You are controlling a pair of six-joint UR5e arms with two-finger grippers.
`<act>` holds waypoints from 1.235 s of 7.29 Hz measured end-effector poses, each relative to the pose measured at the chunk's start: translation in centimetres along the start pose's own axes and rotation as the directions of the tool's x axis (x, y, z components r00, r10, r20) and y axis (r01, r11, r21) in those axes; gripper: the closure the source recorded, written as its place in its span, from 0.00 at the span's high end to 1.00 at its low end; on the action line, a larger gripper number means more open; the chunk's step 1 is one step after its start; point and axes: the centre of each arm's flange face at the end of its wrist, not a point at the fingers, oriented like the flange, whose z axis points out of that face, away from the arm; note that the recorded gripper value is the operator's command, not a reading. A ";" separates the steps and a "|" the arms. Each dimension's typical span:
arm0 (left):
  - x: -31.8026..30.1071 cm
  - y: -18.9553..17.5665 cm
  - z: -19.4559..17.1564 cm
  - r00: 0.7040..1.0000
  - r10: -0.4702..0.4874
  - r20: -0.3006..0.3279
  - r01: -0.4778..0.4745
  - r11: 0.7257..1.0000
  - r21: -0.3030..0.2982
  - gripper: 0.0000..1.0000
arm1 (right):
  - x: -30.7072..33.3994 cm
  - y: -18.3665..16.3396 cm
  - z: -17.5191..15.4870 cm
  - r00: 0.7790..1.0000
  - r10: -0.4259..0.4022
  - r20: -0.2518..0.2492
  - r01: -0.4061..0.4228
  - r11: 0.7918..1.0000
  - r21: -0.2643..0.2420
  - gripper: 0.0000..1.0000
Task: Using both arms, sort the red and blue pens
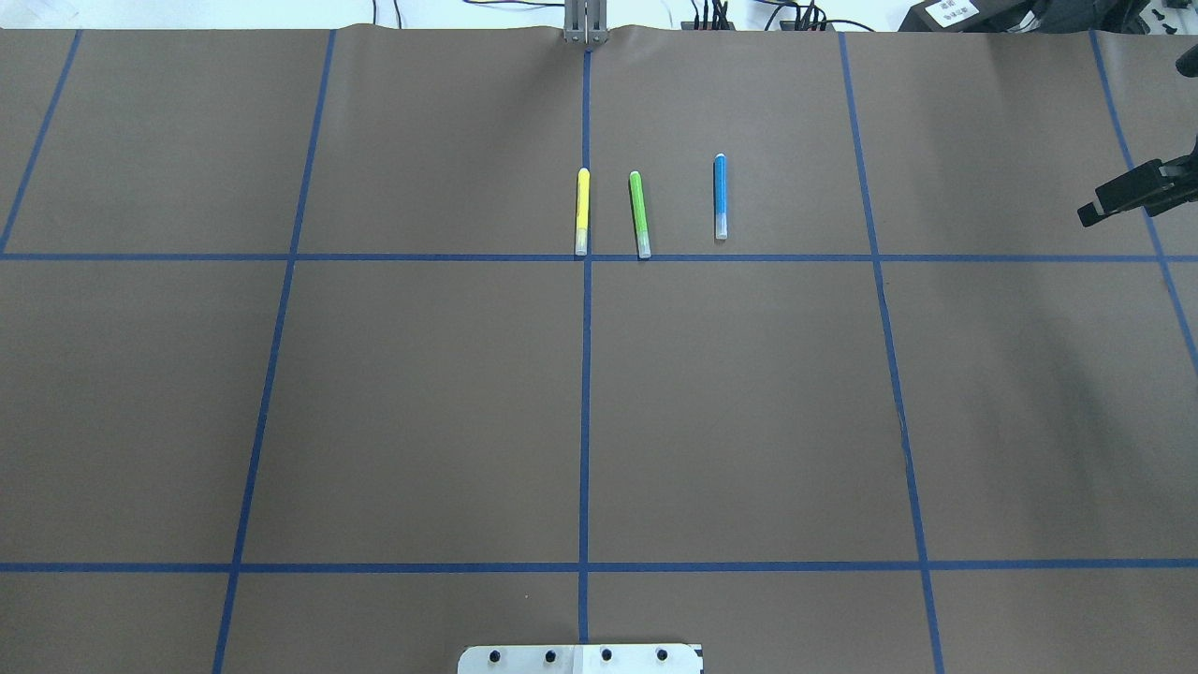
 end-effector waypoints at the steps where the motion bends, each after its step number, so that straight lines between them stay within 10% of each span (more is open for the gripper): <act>1: -0.3 0.8 -0.2 1.000 -0.006 0.023 0.006 1.000 0.004 0.00 | -0.1 0.0 -0.1 1.000 -0.002 0.001 0.002 1.000 0.001 1.00; 9: -1.8 3.4 -0.8 0.989 -0.009 0.148 0.011 1.000 -0.010 0.00 | -1.4 -0.8 -0.8 0.999 0.035 0.012 -0.035 0.999 0.019 1.00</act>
